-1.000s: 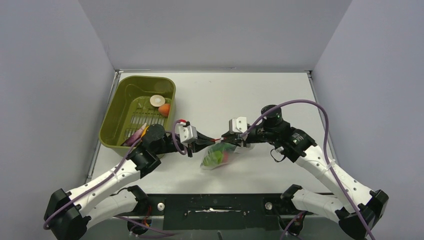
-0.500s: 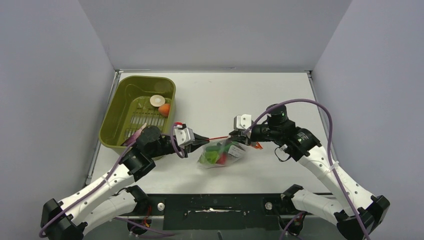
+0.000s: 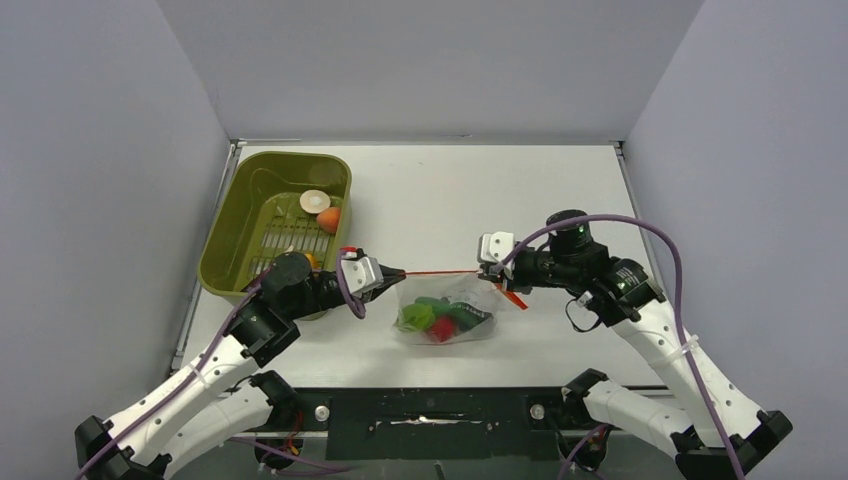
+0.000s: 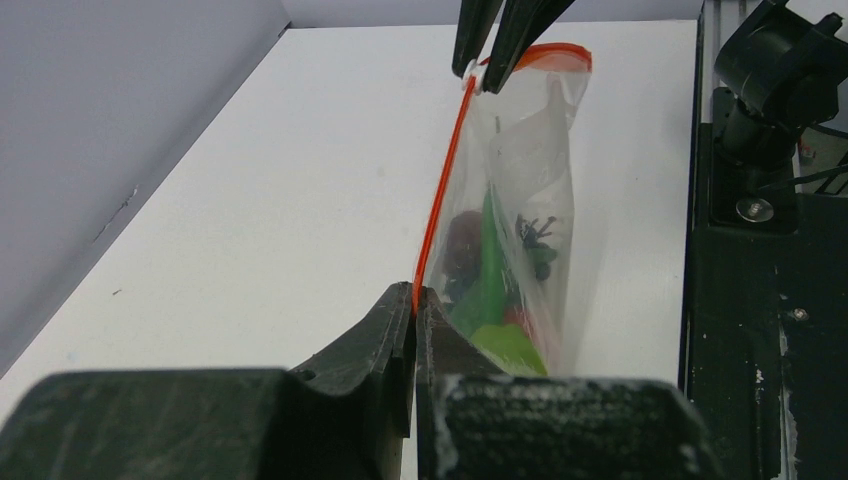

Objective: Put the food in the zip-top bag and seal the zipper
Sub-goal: Zip the zipper food storage bag at the center of the board, then place the zipper food storage bag at the center of the board, then reset both arms

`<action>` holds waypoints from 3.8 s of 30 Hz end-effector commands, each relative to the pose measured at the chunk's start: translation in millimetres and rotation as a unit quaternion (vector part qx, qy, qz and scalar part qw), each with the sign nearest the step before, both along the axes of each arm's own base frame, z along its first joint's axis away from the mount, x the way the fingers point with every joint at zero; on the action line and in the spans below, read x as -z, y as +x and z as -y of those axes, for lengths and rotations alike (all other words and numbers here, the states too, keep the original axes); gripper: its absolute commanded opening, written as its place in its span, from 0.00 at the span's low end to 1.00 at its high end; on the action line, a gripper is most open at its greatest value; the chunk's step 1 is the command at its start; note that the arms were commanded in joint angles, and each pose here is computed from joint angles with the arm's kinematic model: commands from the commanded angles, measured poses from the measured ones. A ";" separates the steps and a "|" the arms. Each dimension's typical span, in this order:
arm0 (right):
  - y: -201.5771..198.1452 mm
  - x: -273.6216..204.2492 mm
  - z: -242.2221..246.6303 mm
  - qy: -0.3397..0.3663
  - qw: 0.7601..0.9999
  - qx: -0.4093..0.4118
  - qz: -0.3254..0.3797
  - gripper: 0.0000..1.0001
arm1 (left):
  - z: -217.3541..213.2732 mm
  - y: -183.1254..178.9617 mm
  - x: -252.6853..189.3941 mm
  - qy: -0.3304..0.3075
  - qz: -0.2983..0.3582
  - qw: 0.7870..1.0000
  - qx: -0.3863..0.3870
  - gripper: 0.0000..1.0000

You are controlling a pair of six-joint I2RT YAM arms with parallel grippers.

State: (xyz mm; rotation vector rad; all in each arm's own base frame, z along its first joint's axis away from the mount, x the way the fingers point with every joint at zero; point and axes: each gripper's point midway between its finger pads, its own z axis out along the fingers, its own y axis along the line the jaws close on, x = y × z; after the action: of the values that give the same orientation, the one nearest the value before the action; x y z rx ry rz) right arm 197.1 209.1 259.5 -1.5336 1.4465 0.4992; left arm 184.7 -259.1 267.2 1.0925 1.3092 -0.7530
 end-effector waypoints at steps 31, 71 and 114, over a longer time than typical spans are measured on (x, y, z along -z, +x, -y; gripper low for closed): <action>-36.0 -22.9 121.4 -0.142 0.965 0.220 -0.017 0.00 | -28.0 34.9 -22.4 -0.004 0.016 0.995 -0.098 0.00; 147.1 -5.3 119.7 0.033 0.901 0.433 0.002 0.00 | -45.8 38.8 -52.2 -0.099 -0.063 0.977 -0.179 0.98; 68.8 -93.6 132.7 0.392 0.719 0.547 -0.175 0.98 | -101.1 92.2 -114.7 -0.244 -0.155 0.865 -0.411 0.98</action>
State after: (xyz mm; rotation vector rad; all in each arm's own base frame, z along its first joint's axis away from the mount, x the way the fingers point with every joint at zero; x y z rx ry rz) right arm 275.9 69.3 330.2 0.1595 1.8693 0.4359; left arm 286.1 -158.9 333.3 0.0169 1.6840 -0.4357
